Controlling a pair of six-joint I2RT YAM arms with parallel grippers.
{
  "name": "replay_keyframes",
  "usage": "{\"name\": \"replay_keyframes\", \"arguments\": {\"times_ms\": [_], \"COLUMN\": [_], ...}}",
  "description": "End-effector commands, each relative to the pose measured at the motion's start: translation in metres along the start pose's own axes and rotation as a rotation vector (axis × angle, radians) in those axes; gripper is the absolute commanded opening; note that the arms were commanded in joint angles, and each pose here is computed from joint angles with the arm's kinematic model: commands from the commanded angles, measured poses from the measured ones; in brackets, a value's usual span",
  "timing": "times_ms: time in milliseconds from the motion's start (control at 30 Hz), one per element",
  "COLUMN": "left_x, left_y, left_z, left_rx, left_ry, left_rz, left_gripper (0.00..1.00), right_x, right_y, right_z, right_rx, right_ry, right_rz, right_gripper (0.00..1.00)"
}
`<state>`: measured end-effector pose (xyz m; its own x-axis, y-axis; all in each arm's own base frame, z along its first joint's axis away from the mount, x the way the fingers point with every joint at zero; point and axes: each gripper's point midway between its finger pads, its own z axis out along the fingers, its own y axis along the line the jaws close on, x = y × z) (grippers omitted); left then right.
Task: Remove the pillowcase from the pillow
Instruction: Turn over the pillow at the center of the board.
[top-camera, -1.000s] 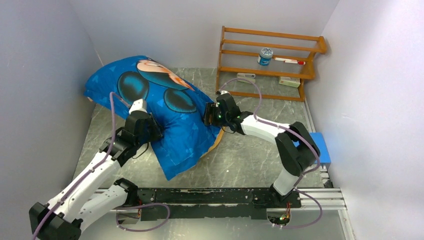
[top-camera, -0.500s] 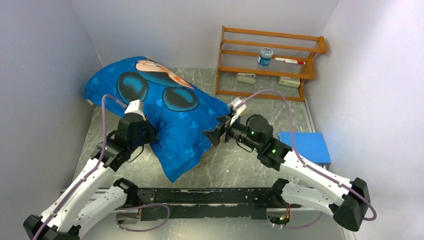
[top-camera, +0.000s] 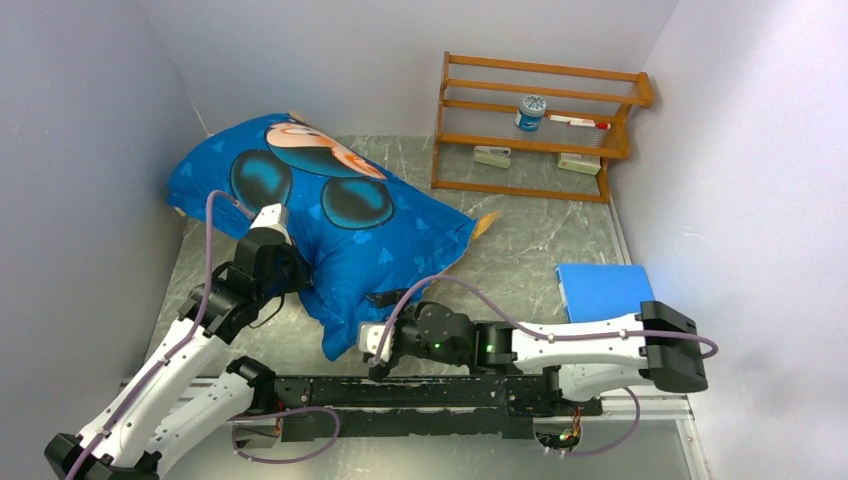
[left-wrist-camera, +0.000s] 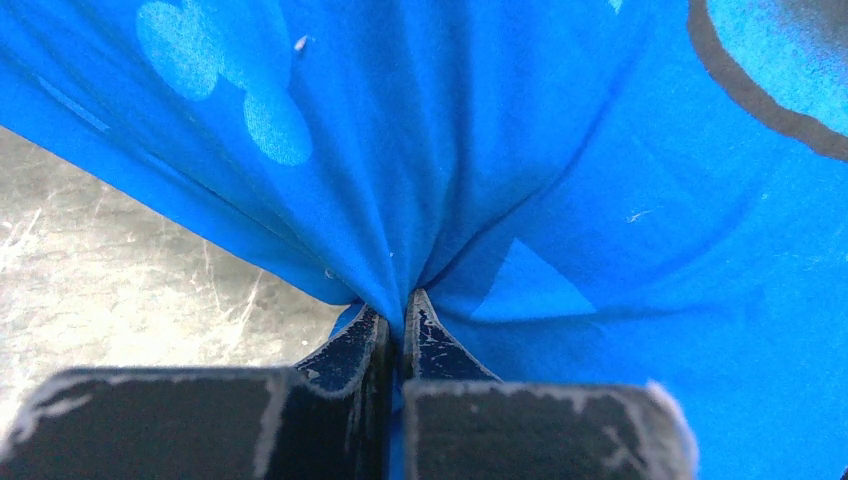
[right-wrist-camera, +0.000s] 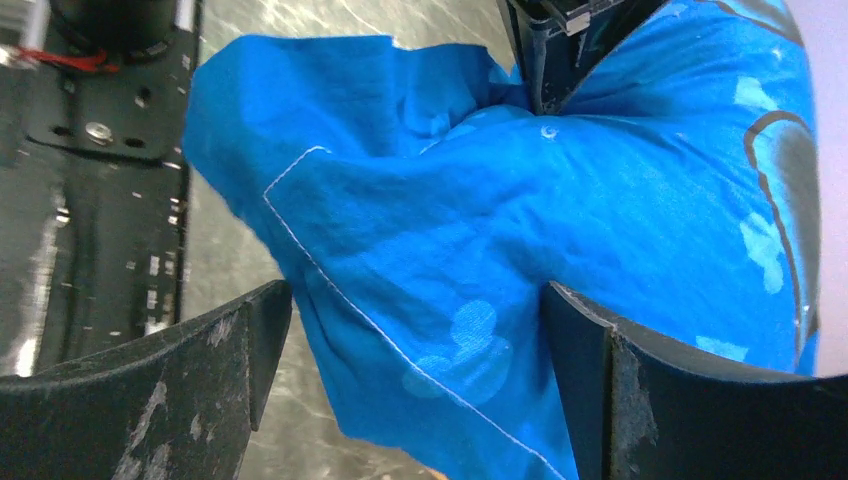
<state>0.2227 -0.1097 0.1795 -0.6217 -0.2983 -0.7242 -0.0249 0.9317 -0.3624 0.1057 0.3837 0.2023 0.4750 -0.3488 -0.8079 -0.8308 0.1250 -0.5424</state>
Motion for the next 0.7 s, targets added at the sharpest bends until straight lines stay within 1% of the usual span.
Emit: {"name": "replay_keyframes", "arguments": {"times_ms": [0,67,133,167,233,267,300,333,367,400,467,533,567,600,633,667], "left_x": [-0.016,-0.016,-0.017,-0.018,-0.019,-0.019,-0.019,-0.020,-0.021,-0.023,-0.029,-0.037,-0.043,-0.047,-0.051,-0.054], "left_y": [-0.031,-0.031,-0.032,-0.034,-0.037,-0.037,-0.037,-0.036,-0.033,-0.030,-0.024,-0.011,-0.006,0.000,0.005,0.009], "left_z": [-0.019,-0.020,-0.023,-0.024,-0.026,-0.026,-0.027,-0.028,-0.030,-0.033,-0.042,-0.053,-0.059,-0.064,-0.070,-0.075], "left_rx": [0.141,0.142,0.153,0.161,0.174,0.175,0.173,0.169,0.156,0.142,0.117,0.064,0.039,0.013,-0.004,-0.022], "left_ry": [-0.020,-0.019,-0.018,-0.020,-0.020,-0.020,-0.019,-0.022,-0.028,-0.034,-0.063,-0.109,-0.139,-0.163,-0.187,-0.206], "left_rz": [0.007,0.013,0.015,0.015,0.018,0.015,0.014,0.010,0.006,0.003,0.005,-0.004,-0.011,-0.016,-0.023,-0.032], "left_gripper": [0.05,0.05,0.05,0.05,0.05,0.05,0.05,0.05,0.05,0.05,0.05,0.05,0.15,0.31,0.47,0.56], "right_x": [0.006,0.016,0.017,0.023,0.031,0.035,0.042,0.046,0.052,0.051,0.044,0.032,0.028,0.025,0.036,0.032], "right_y": [-0.015,-0.024,-0.049,-0.063,-0.092,-0.102,-0.110,-0.116,-0.118,-0.124,-0.132,-0.132,-0.128,-0.121,-0.110,-0.109], "right_z": [0.011,0.014,0.014,0.013,0.009,0.008,0.011,0.014,0.017,0.014,0.004,0.008,0.017,0.032,0.040,0.044], "right_rx": [0.118,0.193,0.366,0.452,0.646,0.721,0.781,0.830,0.868,0.931,1.018,0.993,0.930,0.825,0.706,0.652], "right_ry": [0.061,0.109,0.123,0.157,0.198,0.222,0.250,0.279,0.313,0.322,0.299,0.252,0.233,0.221,0.275,0.253], "right_rz": [-0.189,-0.212,-0.223,-0.263,-0.264,-0.249,-0.221,-0.181,-0.148,-0.091,0.003,0.074,0.135,0.210,0.264,0.364], "right_gripper": [1.00,1.00,1.00,1.00,0.99,0.94,0.82,0.60,0.21,0.00,0.00,0.00,0.00,0.00,0.00,0.00]}}
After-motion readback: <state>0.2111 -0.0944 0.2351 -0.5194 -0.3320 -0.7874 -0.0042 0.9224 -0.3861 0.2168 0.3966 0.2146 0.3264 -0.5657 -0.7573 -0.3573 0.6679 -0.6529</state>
